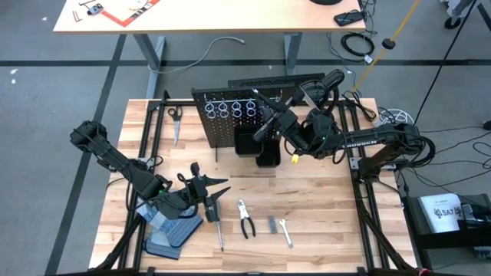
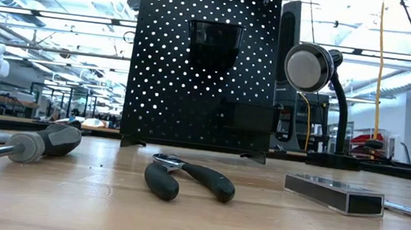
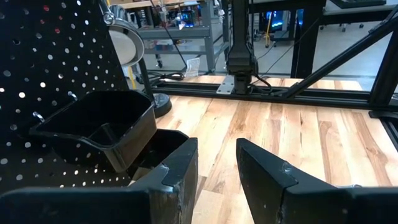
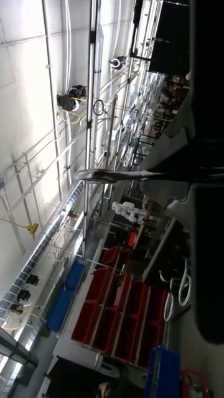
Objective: Hang tools onto peg board
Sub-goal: Hang the right silver wrench on the black pegboard, then hang the silver wrench on the black pegboard
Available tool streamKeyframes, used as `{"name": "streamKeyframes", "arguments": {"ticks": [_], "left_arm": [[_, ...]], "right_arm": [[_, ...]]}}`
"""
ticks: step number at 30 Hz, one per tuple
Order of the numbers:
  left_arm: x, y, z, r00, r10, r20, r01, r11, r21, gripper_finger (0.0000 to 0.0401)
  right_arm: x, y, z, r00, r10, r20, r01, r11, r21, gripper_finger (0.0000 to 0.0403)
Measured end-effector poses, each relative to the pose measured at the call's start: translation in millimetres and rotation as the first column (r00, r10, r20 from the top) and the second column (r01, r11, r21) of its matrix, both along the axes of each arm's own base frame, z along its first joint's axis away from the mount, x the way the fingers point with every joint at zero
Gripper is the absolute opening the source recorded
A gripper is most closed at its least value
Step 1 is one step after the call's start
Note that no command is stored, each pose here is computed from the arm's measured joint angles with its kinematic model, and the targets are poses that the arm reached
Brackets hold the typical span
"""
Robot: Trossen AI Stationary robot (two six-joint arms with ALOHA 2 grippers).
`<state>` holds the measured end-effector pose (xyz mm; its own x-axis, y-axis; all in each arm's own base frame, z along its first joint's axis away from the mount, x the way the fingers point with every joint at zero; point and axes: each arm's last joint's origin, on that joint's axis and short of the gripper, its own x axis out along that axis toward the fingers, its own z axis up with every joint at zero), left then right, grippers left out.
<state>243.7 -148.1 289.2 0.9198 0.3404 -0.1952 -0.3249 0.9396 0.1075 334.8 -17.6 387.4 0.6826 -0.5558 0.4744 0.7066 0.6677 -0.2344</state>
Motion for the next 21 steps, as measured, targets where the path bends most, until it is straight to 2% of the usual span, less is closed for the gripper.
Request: {"name": "streamKeyframes", "arguments": {"ticks": [4,14,21], "left_arm": [[0.0,0.0,0.0,1.000,0.000,0.000,0.000,1.000,0.000,0.0121],[0.0,0.0,0.0,1.000,0.000,0.000,0.000,1.000,0.000,0.0121],[0.1,0.0,0.1,1.000,0.000,0.001,0.000,1.000,-0.001,0.0121]], "right_arm": [[0.2,0.3,0.0,1.000,0.011,0.000,-0.011,1.000,-0.005,0.0021],[0.1,0.3,0.0,1.000,0.016,0.008,-0.016,1.000,0.003,0.0094],[-5.0,4.0,6.6,0.997,0.008,0.081,-0.005,1.000,-0.026,0.0130]]}}
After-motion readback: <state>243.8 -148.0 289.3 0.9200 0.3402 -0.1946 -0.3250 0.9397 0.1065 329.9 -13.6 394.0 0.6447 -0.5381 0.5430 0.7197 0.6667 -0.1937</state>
